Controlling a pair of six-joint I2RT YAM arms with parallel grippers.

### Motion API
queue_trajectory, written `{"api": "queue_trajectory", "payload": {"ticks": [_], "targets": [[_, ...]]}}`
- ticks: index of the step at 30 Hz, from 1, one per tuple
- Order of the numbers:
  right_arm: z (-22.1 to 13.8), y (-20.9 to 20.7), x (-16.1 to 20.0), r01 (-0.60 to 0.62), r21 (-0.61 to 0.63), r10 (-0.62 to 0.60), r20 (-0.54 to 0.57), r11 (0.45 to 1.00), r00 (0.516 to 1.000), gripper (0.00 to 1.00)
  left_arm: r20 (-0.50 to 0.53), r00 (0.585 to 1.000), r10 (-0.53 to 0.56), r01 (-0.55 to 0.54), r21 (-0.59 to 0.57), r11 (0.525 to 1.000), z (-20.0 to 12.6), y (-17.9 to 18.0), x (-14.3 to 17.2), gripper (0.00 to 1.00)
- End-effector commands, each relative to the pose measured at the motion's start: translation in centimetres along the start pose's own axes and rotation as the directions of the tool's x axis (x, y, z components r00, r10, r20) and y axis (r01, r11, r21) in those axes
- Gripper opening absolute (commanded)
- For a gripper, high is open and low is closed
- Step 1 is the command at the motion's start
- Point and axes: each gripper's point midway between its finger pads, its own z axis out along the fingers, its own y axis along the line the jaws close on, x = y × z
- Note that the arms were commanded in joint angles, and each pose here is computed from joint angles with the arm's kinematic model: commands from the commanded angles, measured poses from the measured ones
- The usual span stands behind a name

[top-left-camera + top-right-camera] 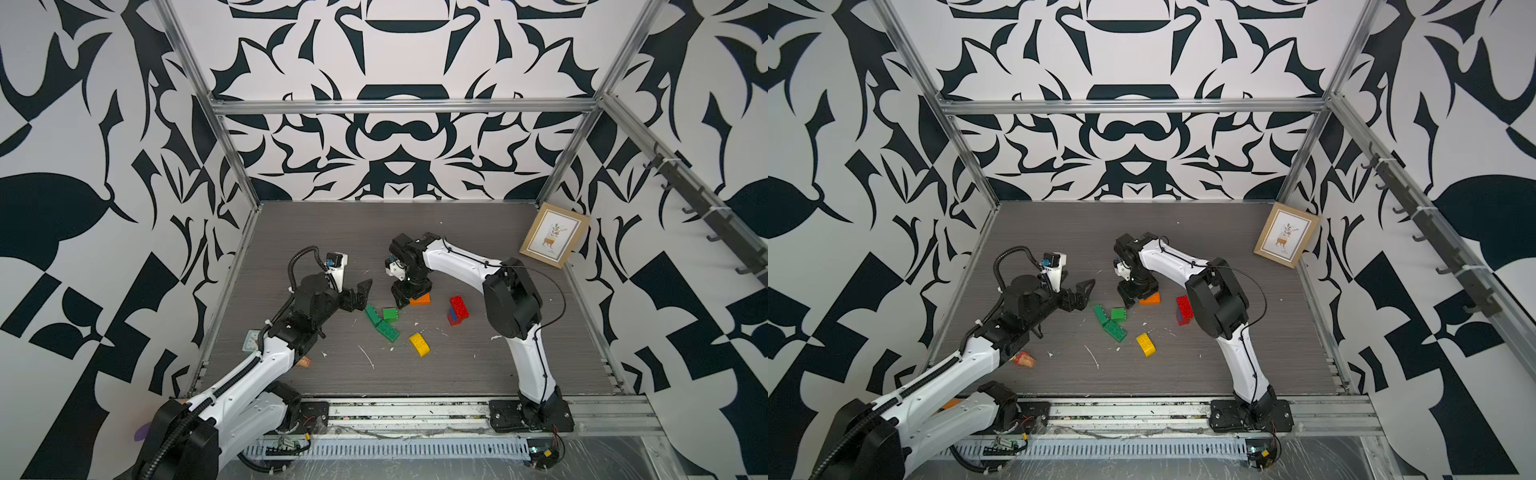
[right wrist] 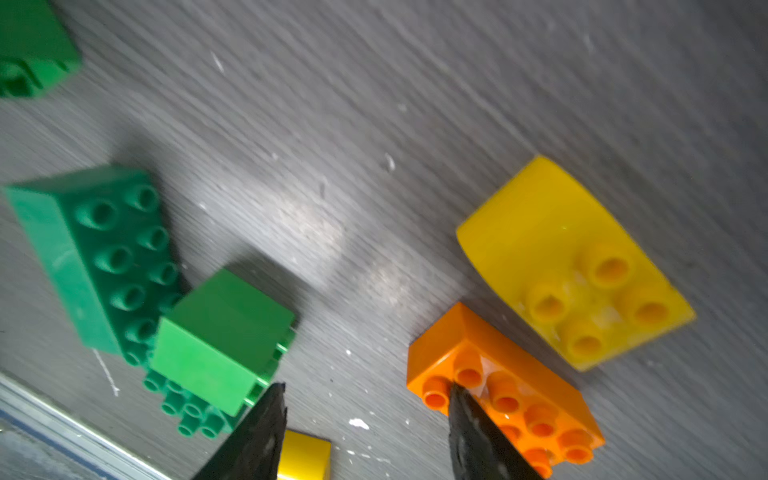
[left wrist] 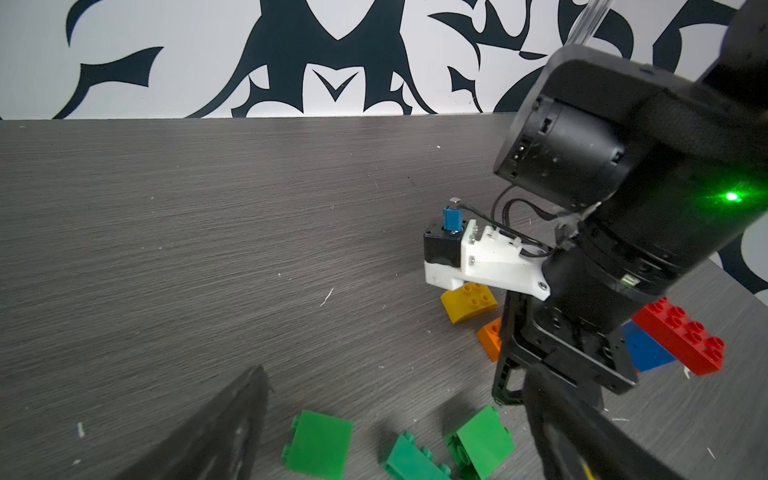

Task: Assemble an ice cream with lego
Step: Adjust the lego brick at the center of the board.

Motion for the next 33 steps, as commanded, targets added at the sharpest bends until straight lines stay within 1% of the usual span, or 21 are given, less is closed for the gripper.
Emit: {"api": "queue_trajectory", "payload": {"ticks": [1, 4, 6, 9, 13, 16, 19, 24, 27, 29, 33], "targets": [[-2.7, 1.9, -3.5, 0.018, -0.071, -0.008, 0.137, 0.997, 0.991, 0.63, -0.003, 1.0, 0.001, -0.001, -0.018, 1.0, -0.3, 0.4, 0.5, 0.99], [-4.6, 1.9, -4.6, 0.046, -0.061, -0.032, 0.22, 0.997, 0.975, 0.64, -0.006, 1.0, 0.001, -0.001, -0.023, 1.0, -0.2, 0.5, 0.6, 0.99], [-5.0, 0.9, -4.4, 0.045, -0.034, -0.036, 0.233, 0.998, 0.972, 0.64, -0.006, 1.0, 0.002, -0.003, -0.023, 1.0, -0.2, 0.6, 0.6, 0.99], [-4.0, -0.5, -3.5, 0.026, -0.04, -0.018, 0.183, 0.999, 0.983, 0.64, -0.01, 1.0, 0.004, -0.004, -0.019, 1.0, -0.2, 0.5, 0.7, 0.99], [-2.2, -0.3, -2.8, 0.03, -0.076, -0.019, 0.141, 0.997, 0.99, 0.64, -0.019, 1.0, 0.006, -0.006, -0.019, 1.0, 0.0, 0.5, 0.8, 0.99], [-1.7, -1.1, -2.2, 0.014, -0.041, -0.009, 0.127, 0.999, 0.992, 0.64, -0.022, 1.0, 0.008, -0.008, -0.022, 1.0, 0.0, 0.6, 0.9, 0.99], [-1.7, -2.0, -1.4, -0.004, 0.01, 0.003, 0.124, 1.0, 0.992, 0.64, -0.023, 1.0, 0.008, -0.008, -0.019, 1.0, 0.1, 0.5, 1.0, 0.99], [-1.0, -2.6, 0.2, -0.042, 0.026, 0.039, 0.1, 0.999, 0.994, 0.64, -0.028, 1.0, 0.007, -0.007, -0.016, 1.0, 0.2, 0.5, 1.0, 0.99], [-0.8, -2.4, 1.2, -0.07, 0.008, 0.069, 0.082, 0.998, 0.994, 0.64, -0.027, 1.0, 0.007, -0.008, -0.016, 1.0, 0.2, 0.5, 1.1, 0.99], [-1.0, -1.7, 1.6, -0.089, -0.025, 0.091, 0.083, 0.996, 0.992, 0.64, -0.028, 1.0, 0.006, -0.006, -0.016, 1.0, 0.2, 0.5, 1.1, 0.99], [-2.1, -1.1, 1.7, -0.085, -0.049, 0.09, 0.115, 0.995, 0.989, 0.62, -0.026, 1.0, 0.005, -0.005, -0.01, 1.0, 0.2, 0.4, 1.0, 0.99]]}}
